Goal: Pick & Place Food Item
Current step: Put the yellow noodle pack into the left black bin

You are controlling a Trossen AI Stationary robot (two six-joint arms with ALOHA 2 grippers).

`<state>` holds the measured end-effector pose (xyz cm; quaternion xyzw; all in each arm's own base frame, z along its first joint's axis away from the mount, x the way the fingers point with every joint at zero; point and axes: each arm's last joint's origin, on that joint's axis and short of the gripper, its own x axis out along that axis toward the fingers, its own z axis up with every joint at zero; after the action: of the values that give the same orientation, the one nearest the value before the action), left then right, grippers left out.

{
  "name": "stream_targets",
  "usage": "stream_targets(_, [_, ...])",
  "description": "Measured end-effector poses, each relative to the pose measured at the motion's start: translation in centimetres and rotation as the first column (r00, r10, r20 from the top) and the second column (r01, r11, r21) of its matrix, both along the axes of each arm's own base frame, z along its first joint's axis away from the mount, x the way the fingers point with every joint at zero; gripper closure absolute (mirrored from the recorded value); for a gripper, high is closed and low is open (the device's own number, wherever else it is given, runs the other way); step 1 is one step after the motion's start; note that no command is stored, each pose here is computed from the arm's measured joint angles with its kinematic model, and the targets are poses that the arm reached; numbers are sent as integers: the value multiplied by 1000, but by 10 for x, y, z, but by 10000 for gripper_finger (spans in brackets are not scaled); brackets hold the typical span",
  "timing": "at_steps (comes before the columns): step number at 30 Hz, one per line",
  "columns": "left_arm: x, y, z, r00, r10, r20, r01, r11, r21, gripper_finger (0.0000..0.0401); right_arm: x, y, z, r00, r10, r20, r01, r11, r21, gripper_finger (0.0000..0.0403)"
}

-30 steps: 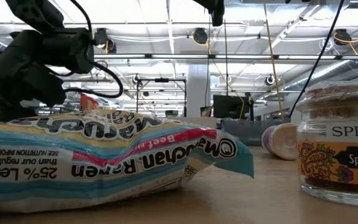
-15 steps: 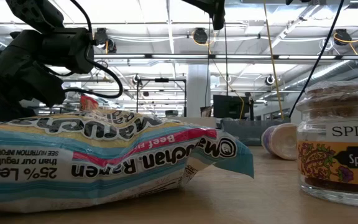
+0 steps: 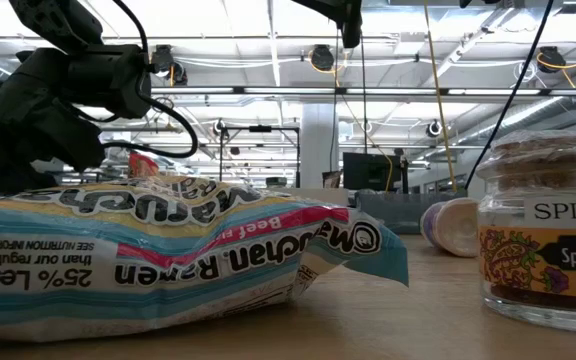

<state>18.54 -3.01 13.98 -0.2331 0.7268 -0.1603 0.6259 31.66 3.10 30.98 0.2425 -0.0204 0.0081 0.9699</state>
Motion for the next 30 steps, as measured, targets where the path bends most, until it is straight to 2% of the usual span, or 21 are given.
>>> stream_targets(12, [10,16,14,997,78,13,-78,997,-13,398,0,0,0,1000,0,0,0,1000,0,152])
stream_targets(30, [51,47,90,973,76,218,-115,978,171,400,0,0,-2,1000,0,-19,0,1000,-20,152])
